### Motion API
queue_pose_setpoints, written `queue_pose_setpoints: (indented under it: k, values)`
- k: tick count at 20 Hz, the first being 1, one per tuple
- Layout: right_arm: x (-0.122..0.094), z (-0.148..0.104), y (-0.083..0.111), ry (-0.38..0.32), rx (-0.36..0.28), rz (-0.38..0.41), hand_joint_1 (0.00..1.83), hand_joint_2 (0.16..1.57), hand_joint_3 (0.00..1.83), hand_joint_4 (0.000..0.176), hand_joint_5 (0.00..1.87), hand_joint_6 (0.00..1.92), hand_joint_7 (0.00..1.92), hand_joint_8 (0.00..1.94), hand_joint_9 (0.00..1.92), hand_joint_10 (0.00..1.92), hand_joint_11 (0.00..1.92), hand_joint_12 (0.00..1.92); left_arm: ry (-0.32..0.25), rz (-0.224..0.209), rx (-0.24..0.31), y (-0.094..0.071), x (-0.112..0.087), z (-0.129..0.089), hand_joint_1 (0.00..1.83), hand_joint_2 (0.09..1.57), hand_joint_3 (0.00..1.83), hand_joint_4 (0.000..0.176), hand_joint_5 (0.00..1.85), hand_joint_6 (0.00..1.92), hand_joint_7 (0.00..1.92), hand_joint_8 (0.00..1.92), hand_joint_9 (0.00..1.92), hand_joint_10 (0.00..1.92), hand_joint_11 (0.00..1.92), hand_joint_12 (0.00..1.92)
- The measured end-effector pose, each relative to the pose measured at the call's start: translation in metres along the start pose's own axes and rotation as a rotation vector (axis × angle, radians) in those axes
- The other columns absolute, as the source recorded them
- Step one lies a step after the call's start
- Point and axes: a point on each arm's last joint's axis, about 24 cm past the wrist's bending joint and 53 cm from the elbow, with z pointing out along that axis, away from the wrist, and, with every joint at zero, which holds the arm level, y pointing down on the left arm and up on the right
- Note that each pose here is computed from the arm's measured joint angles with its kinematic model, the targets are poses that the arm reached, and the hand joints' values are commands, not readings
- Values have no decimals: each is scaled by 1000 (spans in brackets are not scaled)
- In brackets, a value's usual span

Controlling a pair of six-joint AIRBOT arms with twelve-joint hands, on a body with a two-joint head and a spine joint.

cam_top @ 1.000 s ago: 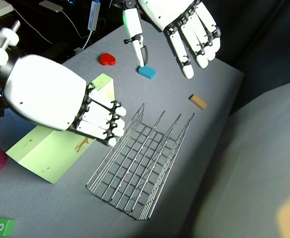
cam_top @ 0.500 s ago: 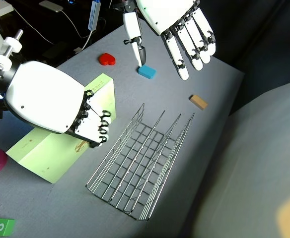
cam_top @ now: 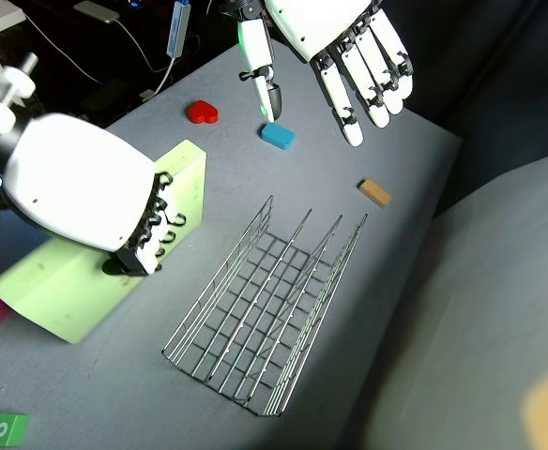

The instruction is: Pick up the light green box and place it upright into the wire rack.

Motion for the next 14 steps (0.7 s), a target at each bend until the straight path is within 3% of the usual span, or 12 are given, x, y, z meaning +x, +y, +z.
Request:
queue_pose_setpoints:
  k: [6,10,14]
  values:
    - [-55,-24,24,-117,-86,28,1371,1128,0,0,846,1024,988,948,925,1291,853,1310,17,-15,1,1,4,-1,102,1190,1,106,299,2,232,0,175,1,0,551]
    - [-103,-46,50,-265,-156,-32,1369,1134,1,0,827,1037,980,973,910,1312,853,1309,20,-10,-15,8,6,-2,100,1195,3,107,295,0,232,0,176,1,0,553]
    - [-121,-42,54,-290,-165,-36,1369,1136,0,0,823,1046,973,982,911,1308,829,1301,20,-11,-17,9,6,-2,103,1195,2,106,301,3,233,0,173,0,0,555]
